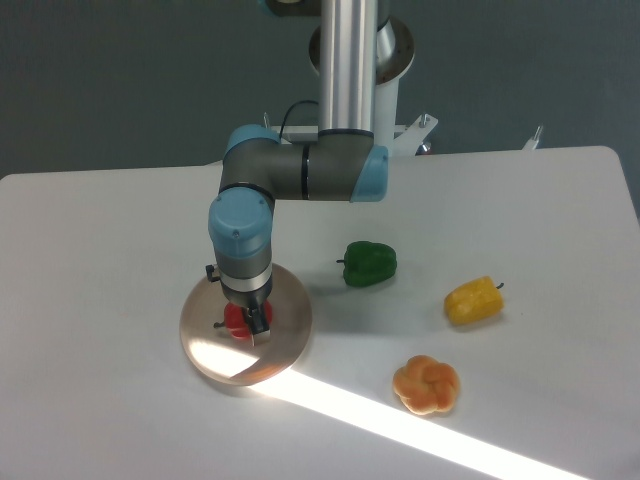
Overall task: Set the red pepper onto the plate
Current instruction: 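Lift the open gripper up and away from the plate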
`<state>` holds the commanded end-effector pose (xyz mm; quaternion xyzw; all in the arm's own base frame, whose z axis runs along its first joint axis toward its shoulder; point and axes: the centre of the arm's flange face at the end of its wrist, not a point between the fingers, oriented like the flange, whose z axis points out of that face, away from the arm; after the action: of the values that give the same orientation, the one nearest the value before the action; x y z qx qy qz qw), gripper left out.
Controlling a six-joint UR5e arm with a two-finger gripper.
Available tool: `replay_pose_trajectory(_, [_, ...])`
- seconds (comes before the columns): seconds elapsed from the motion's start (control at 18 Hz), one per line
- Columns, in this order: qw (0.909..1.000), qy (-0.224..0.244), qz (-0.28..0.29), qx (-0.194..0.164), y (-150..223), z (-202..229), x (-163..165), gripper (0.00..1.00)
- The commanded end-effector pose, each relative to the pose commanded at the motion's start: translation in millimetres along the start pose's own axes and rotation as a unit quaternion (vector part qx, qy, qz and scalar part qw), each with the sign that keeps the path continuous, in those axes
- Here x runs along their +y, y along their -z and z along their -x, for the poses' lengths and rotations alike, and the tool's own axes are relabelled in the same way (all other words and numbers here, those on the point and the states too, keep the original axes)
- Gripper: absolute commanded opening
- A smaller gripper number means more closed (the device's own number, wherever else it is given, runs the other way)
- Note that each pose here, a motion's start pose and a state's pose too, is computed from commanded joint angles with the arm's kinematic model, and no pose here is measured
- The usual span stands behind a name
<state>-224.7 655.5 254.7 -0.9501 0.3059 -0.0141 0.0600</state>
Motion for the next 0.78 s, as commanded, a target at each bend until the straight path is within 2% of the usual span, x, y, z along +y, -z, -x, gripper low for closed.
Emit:
replay_pose_trajectory(0.17, [0.9993, 0.026, -0.007, -0.027, 42.7, 15.8, 30.5, 1.00])
replay_pose_trajectory(0.39, [0.9946, 0.077, -0.018, -0.067, 96.1, 46.6, 91.7, 1.00])
replay_pose_trajectory(0.56, [0.9906, 0.098, -0.013, -0.095, 113.6, 75.0, 127.8, 1.00])
replay_pose_trajectory(0.67, [0.9861, 0.114, 0.008, -0.121, 130.6, 97.5, 151.5, 1.00])
replay_pose_trajectory(0.78, [0.9815, 0.113, 0.051, -0.146, 143.4, 109.9, 161.1, 1.00])
